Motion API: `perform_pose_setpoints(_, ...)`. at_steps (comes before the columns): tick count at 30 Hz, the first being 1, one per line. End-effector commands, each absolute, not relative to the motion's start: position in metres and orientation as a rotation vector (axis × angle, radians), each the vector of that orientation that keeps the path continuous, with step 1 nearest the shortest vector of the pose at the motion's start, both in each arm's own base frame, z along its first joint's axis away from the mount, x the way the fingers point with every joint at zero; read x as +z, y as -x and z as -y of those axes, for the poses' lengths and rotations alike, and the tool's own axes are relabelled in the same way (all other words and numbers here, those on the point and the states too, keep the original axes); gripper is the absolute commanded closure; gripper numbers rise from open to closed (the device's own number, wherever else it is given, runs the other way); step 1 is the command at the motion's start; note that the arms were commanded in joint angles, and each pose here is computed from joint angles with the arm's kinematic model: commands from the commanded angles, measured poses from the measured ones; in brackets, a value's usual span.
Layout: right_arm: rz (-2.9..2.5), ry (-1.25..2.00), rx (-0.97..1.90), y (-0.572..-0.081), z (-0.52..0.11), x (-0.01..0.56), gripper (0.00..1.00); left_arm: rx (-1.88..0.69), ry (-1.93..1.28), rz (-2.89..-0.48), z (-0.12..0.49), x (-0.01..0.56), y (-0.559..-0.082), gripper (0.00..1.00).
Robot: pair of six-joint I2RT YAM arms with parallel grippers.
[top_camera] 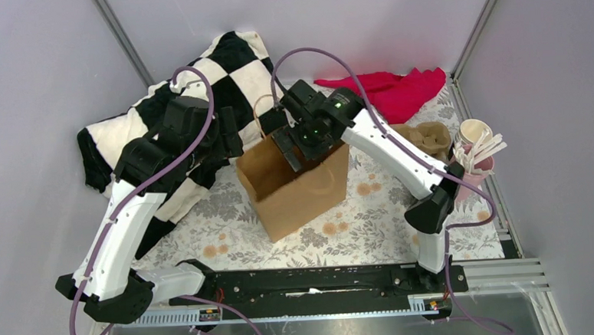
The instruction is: Pack the takeout coffee
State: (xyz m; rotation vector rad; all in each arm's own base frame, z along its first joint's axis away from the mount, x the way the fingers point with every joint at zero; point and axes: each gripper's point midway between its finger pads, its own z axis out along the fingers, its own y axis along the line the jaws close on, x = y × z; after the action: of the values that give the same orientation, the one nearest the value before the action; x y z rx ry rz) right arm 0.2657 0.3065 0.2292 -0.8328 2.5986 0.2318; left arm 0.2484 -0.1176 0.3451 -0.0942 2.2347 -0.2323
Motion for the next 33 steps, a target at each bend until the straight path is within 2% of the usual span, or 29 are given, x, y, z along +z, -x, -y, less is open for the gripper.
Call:
perform_pose_setpoints(1, -2.464, 0.757, 0.423, -0.248, -0.301, 0.301, 0.00, -0.275, 0.097, -2.179, 0.120, 0.356, -0.251, 0.17)
perform_pose_setpoints(8, -2.417, 0.675, 0.478, -0.248, -0.302, 0.316, 0.00, -0.344, 0.067, -2.200, 0.133, 0.347, -0.250, 0.17)
perform_pose_setpoints(17, -1.996, 0.525, 0.757, -0.246, -0.305, 0.449, 0.00, -0.340, 0.072, -2.168, 0.126, 0.355, -0.246, 0.17)
perform_pose_setpoints(21, -1.860, 0.319, 0.637, -0.261, -0.265, 0.486, 0.00, -0.338, 0.078, -2.164, 0.124, 0.356, -0.243, 0.17)
perform_pose_setpoints(27, -1.892, 0.027, 0.117, -0.296, -0.154, 0.461, 0.00, -0.335, 0.090, -2.169, 0.119, 0.356, -0.236, 0.17)
perform_pose_setpoints(30, -1.958, -0.060, -0.007, -0.308, -0.111, 0.436, 0.00, -0.329, 0.095, -2.169, 0.116, 0.357, -0.233, 0.17)
perform_pose_setpoints(33, -2.112, -0.110, -0.056, -0.318, -0.081, 0.387, 0.00, -0.327, 0.095, -2.170, 0.114, 0.358, -0.231, 0.16)
